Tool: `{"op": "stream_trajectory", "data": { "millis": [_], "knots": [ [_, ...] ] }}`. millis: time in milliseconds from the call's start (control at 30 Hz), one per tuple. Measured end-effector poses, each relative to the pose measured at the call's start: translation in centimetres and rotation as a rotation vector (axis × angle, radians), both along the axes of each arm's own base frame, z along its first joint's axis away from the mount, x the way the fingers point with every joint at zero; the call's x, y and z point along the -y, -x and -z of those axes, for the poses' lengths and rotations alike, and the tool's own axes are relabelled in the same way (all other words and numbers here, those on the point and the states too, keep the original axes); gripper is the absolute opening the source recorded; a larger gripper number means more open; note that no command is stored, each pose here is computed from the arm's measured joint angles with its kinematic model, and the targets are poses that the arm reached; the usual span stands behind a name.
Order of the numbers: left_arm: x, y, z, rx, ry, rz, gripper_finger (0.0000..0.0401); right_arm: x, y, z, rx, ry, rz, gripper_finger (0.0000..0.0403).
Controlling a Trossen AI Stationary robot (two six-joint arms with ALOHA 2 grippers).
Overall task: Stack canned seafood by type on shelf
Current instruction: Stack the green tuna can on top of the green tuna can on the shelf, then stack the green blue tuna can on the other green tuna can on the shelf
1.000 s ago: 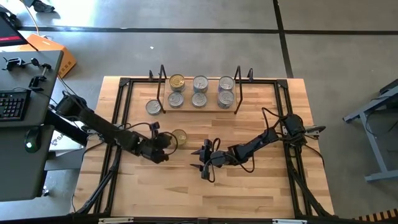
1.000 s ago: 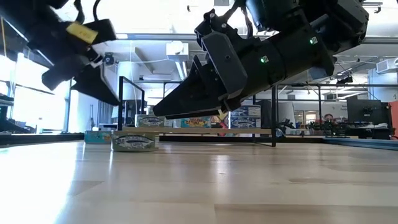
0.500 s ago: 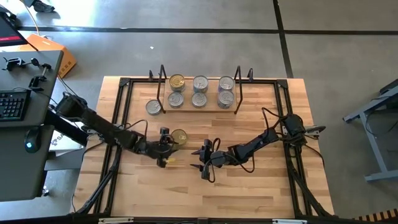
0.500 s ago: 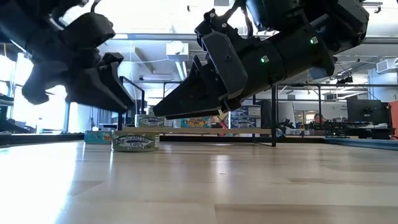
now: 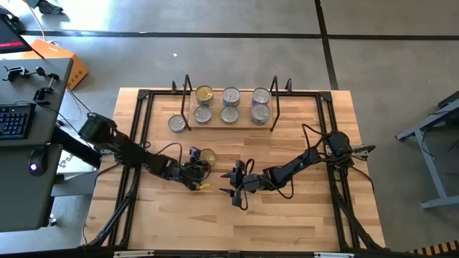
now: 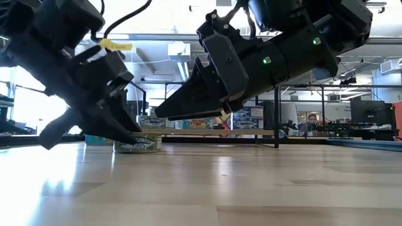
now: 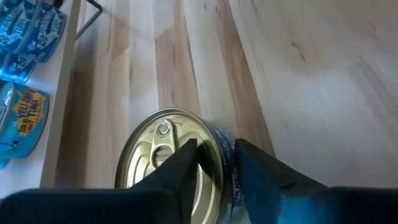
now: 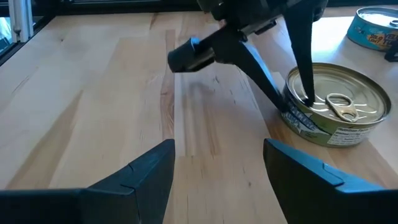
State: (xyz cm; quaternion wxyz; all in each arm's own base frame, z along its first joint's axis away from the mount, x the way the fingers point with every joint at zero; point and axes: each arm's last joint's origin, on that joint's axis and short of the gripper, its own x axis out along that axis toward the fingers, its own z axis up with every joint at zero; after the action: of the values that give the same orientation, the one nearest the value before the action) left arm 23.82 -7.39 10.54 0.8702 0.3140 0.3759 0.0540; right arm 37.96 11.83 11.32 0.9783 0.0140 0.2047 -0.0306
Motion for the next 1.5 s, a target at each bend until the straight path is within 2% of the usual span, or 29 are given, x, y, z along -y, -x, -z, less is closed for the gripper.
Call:
{"op": "stream_trajectory", "data": {
  "millis": [300, 500, 700, 1100, 1300, 1500],
  "knots": [
    [0.4, -0.1, 1.0, -0.017, -0.006, -0.025, 0.0007, 0.0, 0.0, 0.0, -0.004, 0.005, 0.002, 0.0238],
    [2.0, -0.4, 0.3, -0.014, -0.053, -0.003, 0.0001, 0.0, 0.0, 0.0, -0.004, 0.005, 0.002, 0.0238],
    [3.8, -0.9, -1.1, -0.091, -0.136, 0.022, 0.0000, 0.0, 0.0, 0.0, -0.004, 0.005, 0.002, 0.0238],
    [5.1, -1.9, -3.5, -0.100, -0.231, -0.029, 0.0001, 0.0, 0.0, 0.1, -0.011, 0.006, 0.002, 0.0238],
    [5.1, -1.9, -3.5, -0.094, -0.210, -0.043, 0.0001, 0.1, 0.0, 0.1, -0.007, 0.012, 0.031, 0.0238],
    [4.2, -2.4, -3.1, -0.069, -0.040, -0.101, 0.0003, 0.3, 0.1, 0.1, -0.005, 0.083, 0.091, 0.0238]
  ]
}}
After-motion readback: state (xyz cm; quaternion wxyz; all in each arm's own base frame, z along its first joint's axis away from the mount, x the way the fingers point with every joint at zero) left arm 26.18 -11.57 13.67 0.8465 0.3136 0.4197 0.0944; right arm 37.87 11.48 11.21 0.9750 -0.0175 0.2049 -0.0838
